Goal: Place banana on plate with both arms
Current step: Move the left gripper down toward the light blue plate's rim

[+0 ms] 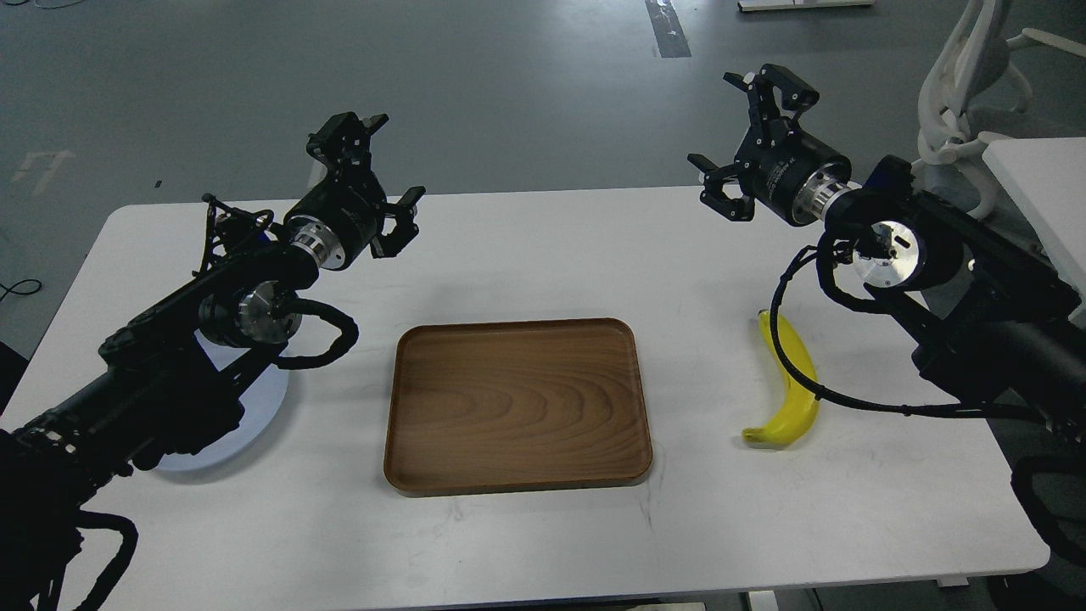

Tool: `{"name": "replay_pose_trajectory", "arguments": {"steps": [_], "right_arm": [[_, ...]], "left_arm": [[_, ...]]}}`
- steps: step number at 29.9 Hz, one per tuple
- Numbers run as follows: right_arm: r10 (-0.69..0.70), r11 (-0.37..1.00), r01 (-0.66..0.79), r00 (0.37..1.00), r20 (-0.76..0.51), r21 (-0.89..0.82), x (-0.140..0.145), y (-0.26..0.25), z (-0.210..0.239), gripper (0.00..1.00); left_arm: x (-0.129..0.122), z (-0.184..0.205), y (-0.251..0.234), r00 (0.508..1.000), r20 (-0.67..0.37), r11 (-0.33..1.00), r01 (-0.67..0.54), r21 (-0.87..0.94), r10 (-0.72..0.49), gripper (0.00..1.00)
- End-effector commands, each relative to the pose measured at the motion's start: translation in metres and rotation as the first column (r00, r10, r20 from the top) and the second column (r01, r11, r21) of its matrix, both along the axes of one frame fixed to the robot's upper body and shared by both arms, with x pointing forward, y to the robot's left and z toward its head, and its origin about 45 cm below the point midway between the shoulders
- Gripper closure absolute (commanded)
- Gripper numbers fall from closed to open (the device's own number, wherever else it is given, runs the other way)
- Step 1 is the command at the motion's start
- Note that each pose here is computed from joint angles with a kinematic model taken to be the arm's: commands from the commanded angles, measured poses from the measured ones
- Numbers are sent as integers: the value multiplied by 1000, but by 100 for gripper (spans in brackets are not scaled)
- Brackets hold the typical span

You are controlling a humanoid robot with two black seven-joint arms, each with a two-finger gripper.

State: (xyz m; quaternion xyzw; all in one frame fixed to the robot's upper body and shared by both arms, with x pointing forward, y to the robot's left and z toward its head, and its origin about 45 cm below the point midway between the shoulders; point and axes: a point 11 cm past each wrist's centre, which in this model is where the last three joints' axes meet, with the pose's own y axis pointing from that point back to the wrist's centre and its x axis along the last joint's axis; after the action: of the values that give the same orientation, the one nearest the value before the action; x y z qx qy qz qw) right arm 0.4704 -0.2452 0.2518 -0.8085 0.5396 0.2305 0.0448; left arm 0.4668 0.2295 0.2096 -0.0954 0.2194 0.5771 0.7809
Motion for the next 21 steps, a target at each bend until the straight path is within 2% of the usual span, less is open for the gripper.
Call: {"name": "replay_pose_trajectory", "arguments": {"steps": [1, 21], "right_arm": [[24, 1000, -24, 1000, -20, 18, -4, 13, -9, 1], [64, 997, -64, 998, -19, 39, -8, 35, -12, 1]], "left_arm": [[-4, -2, 2, 1000, 7, 1000, 27, -4, -27, 2], [-7, 14, 27, 997, 63, 998, 51, -24, -50, 2]]}}
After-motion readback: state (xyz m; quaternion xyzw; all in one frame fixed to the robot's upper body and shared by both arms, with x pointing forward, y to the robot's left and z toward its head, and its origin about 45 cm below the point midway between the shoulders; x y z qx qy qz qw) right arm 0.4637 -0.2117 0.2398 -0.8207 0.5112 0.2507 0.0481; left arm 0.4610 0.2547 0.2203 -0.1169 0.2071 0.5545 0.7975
